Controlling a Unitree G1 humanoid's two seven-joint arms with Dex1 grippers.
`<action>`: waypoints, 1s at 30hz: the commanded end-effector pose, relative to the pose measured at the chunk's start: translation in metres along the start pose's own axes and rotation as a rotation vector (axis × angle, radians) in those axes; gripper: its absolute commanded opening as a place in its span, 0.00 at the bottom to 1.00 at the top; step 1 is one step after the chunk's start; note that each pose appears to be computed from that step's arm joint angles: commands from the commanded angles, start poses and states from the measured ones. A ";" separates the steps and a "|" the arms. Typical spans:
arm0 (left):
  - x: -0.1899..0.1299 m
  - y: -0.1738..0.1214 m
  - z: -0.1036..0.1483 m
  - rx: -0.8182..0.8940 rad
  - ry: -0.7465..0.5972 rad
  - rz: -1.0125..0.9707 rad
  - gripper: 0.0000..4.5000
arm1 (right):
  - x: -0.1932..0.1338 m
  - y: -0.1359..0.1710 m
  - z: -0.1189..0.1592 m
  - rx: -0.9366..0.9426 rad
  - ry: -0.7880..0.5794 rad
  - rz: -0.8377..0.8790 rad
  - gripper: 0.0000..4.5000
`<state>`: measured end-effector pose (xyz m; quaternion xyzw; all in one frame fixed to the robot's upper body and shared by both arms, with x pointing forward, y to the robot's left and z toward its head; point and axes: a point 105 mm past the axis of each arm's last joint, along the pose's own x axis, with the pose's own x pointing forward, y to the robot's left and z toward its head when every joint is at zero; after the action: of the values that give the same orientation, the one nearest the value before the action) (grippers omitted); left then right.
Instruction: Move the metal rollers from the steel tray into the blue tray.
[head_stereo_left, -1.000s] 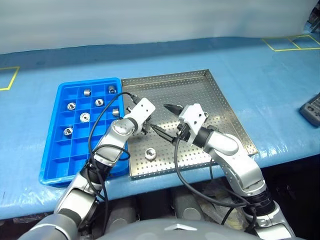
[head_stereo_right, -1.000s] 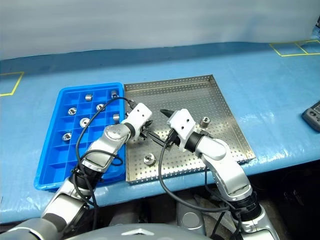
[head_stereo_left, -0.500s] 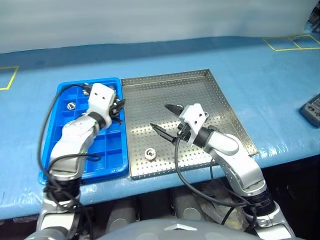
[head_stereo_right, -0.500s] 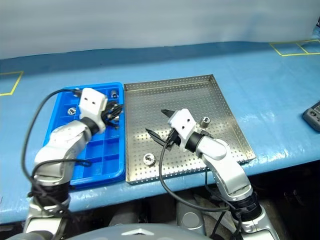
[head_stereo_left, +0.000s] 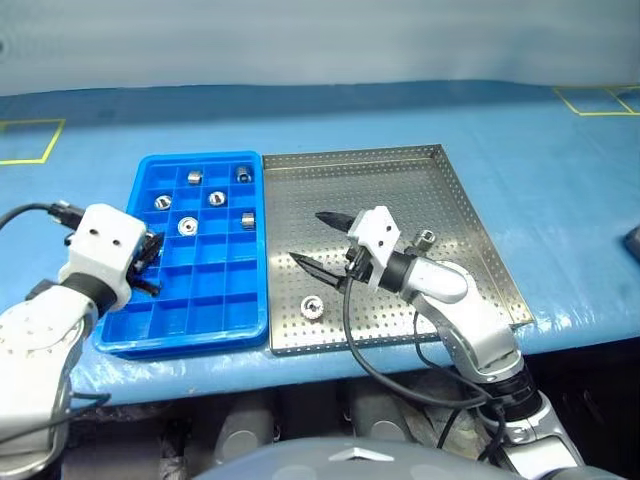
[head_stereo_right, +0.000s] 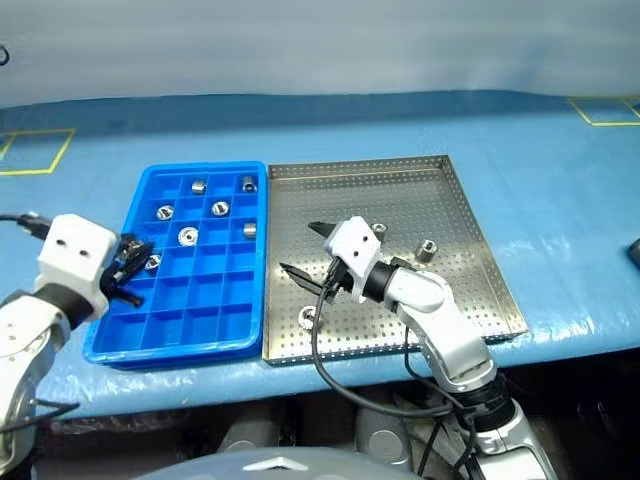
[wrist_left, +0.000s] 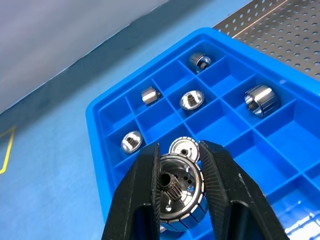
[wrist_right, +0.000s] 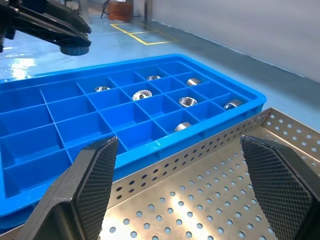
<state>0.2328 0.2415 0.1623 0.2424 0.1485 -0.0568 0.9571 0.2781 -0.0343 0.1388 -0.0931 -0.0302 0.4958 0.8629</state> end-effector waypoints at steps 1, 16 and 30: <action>-0.018 0.006 -0.007 -0.006 0.028 0.050 0.20 | 0.004 0.003 0.012 -0.023 -0.049 0.037 0.92; -0.021 -0.009 -0.052 -0.144 0.152 0.061 0.20 | 0.009 0.006 0.012 -0.026 -0.048 0.084 0.92; -0.015 -0.011 -0.054 -0.144 0.156 0.040 0.54 | 0.006 0.002 0.013 -0.038 -0.048 0.057 0.92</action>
<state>0.2015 0.2569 0.1097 0.1722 0.2371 -0.0140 0.9560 0.2787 -0.0261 0.1377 -0.0949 -0.0287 0.5241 0.8458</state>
